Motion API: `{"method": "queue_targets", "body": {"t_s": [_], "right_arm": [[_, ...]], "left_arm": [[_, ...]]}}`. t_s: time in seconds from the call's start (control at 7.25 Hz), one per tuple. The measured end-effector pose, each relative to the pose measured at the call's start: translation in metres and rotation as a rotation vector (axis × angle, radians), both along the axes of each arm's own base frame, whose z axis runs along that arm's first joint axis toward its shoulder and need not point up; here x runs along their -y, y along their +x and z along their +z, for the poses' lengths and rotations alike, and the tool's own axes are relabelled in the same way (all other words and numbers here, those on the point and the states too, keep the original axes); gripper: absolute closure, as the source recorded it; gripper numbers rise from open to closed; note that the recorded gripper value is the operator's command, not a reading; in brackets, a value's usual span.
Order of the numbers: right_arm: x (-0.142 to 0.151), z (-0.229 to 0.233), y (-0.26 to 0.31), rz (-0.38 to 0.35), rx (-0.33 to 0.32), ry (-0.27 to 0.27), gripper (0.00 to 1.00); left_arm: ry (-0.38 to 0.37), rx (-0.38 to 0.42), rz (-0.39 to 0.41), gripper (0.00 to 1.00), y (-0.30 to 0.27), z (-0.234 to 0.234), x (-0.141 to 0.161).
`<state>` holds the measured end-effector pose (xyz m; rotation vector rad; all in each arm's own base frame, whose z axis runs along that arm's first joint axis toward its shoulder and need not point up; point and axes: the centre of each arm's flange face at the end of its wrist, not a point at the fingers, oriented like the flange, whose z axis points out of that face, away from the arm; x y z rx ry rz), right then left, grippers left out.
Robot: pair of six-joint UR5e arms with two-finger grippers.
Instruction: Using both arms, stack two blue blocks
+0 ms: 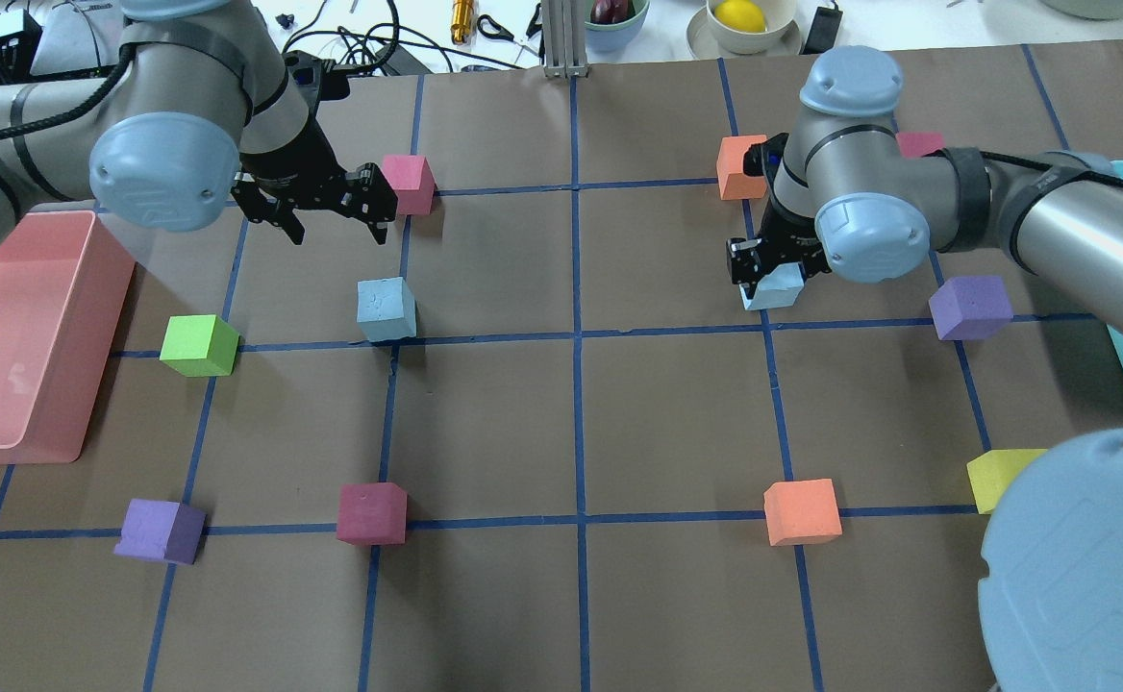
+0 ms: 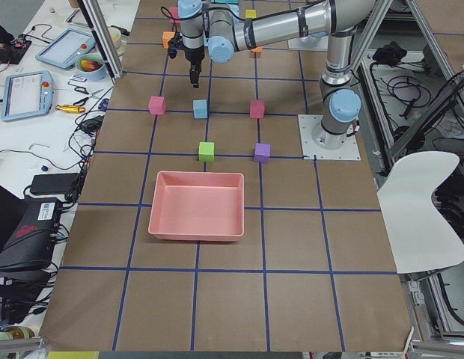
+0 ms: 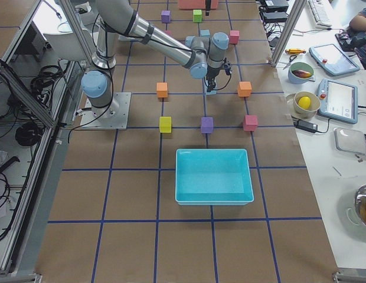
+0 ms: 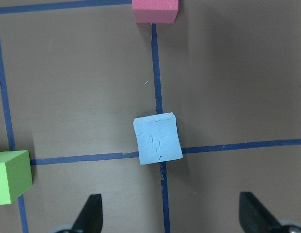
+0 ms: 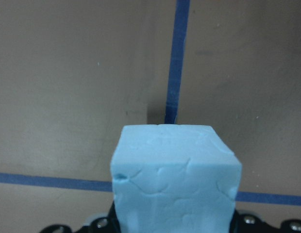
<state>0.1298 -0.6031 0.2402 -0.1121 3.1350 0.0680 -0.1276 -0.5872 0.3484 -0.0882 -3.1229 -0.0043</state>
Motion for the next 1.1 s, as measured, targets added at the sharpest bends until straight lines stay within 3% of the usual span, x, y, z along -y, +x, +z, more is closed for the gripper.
{"method": "queue_targets", "body": {"t_s": [0.41,0.69,1.1], "right_arm": [[0.052,0.056,0.065,-0.072,0.044,-0.024,1.0],[0.079,0.04,0.121,-0.11,0.054,-0.022,1.0],[0.097,0.006,0.186,-0.133,0.057,-0.014,1.0]], "left_arm": [[-0.005,0.002,0.0,0.0,0.0,-0.068,0.006],[-0.012,0.009,-0.004,0.0,0.001,-0.104,0.003],[0.015,0.028,-0.003,0.0,0.003,-0.132,0.0]]}}
